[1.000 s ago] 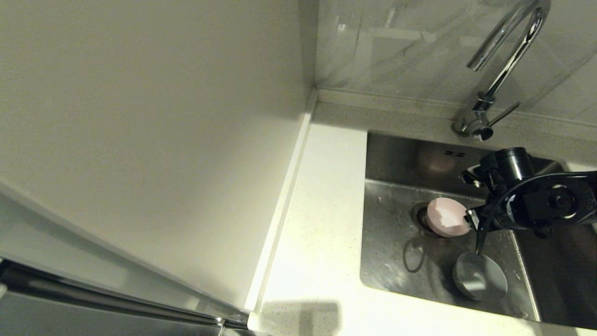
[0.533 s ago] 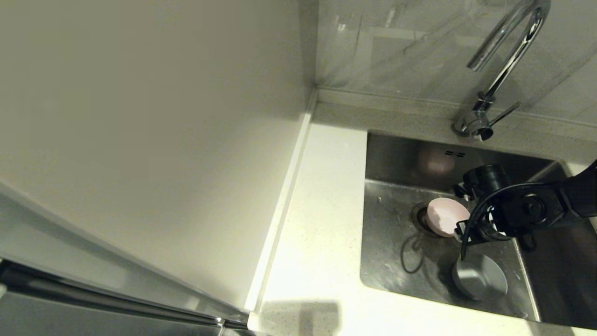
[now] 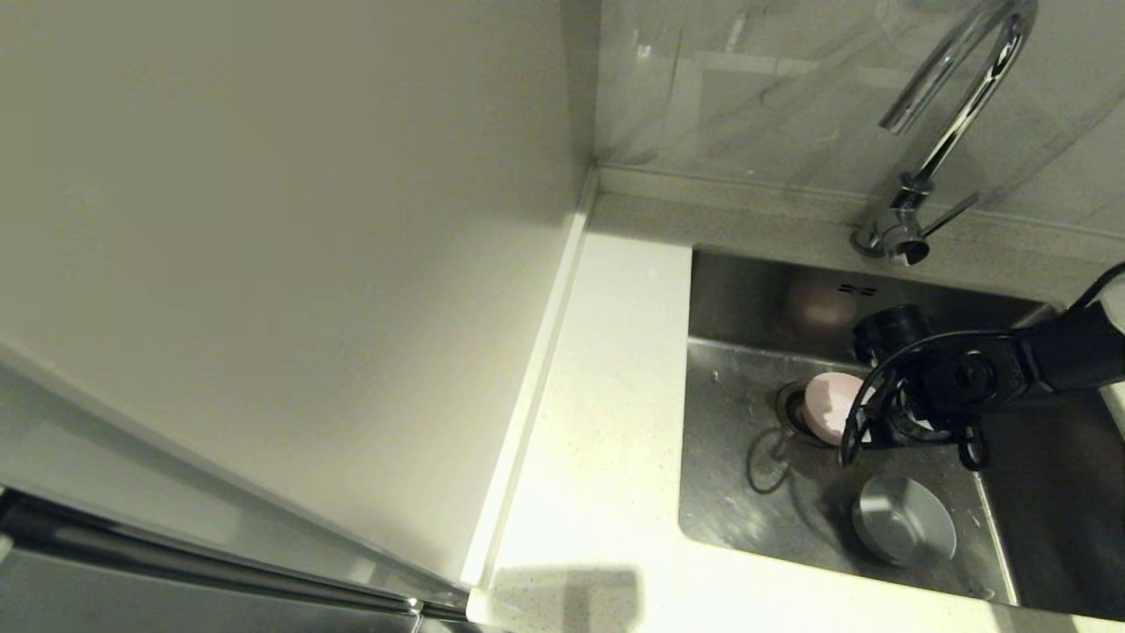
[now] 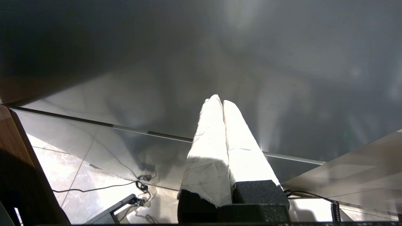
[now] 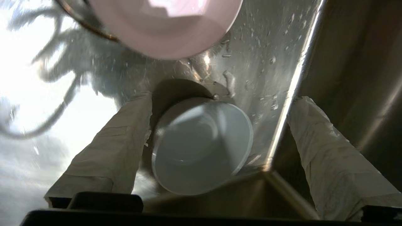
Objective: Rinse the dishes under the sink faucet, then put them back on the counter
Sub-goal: Put a bowl back to the table from the sink
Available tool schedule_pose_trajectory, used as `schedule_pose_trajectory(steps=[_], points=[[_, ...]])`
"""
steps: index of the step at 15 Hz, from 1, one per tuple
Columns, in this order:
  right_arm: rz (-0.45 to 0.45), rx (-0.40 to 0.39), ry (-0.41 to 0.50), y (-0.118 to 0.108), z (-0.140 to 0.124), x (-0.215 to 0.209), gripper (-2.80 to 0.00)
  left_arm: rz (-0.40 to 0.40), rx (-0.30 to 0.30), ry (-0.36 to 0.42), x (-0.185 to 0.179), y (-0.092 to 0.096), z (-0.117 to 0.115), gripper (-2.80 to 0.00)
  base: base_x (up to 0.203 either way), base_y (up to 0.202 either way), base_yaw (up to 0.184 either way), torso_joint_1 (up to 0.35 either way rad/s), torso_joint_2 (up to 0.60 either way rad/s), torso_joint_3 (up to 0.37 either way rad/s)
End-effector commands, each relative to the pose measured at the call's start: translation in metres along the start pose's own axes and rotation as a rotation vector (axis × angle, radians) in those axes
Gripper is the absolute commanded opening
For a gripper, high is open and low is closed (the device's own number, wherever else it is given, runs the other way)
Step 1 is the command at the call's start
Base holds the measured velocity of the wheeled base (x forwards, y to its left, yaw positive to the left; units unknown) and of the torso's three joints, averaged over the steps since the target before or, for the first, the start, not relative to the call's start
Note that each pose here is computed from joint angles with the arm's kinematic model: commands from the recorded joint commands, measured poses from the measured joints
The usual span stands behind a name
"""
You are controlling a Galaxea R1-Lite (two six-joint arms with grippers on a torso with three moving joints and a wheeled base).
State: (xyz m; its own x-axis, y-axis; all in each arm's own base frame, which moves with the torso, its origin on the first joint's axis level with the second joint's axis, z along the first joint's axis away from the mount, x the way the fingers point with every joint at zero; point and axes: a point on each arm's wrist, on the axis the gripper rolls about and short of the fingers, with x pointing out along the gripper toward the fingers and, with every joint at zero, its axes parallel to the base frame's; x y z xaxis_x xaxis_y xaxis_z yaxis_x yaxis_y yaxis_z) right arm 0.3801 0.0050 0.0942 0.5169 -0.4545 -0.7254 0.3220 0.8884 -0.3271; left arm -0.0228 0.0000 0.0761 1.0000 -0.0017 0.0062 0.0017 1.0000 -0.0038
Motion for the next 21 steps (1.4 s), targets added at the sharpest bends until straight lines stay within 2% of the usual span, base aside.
schedule_pose_trajectory(steps=[1, 7, 10, 12, 20, 21], points=[[-0.016, 0.052, 0.029, 0.01, 0.002, 0.018, 0.0, 0.0, -0.001, 0.003, 0.0, 0.0, -0.001, -2.8, 0.0, 0.0, 0.0, 0.0, 0.0, 0.0], [-0.064, 0.288, 0.102, 0.024, 0.027, 0.039, 0.0, 0.0, -0.001, 0.003, 0.0, 0.0, -0.001, -2.8, 0.0, 0.0, 0.0, 0.0, 0.0, 0.0], [-0.199, 0.325, 0.079, 0.03, 0.022, 0.057, 0.0, 0.0, -0.001, 0.002, 0.0, 0.0, -0.001, -2.8, 0.0, 0.0, 0.0, 0.0, 0.0, 0.0], [-0.214, 0.362, 0.071, 0.033, 0.023, 0.062, 0.0, 0.0, -0.001, 0.002, 0.0, 0.0, -0.001, -2.8, 0.0, 0.0, 0.0, 0.0, 0.0, 0.0], [-0.208, 0.425, 0.055, 0.046, 0.027, 0.085, 0.0, 0.001, -0.001, 0.001, 0.0, 0.0, 0.0, -2.8, 0.0, 0.0, 0.0, 0.0, 0.0, 0.0], [-0.208, 0.431, 0.06, 0.047, 0.026, 0.087, -2.8, 0.0, -0.001, 0.003, 0.0, 0.0, -0.001, -2.8, 0.0, 0.0, 0.0, 0.0, 0.0, 0.0]])
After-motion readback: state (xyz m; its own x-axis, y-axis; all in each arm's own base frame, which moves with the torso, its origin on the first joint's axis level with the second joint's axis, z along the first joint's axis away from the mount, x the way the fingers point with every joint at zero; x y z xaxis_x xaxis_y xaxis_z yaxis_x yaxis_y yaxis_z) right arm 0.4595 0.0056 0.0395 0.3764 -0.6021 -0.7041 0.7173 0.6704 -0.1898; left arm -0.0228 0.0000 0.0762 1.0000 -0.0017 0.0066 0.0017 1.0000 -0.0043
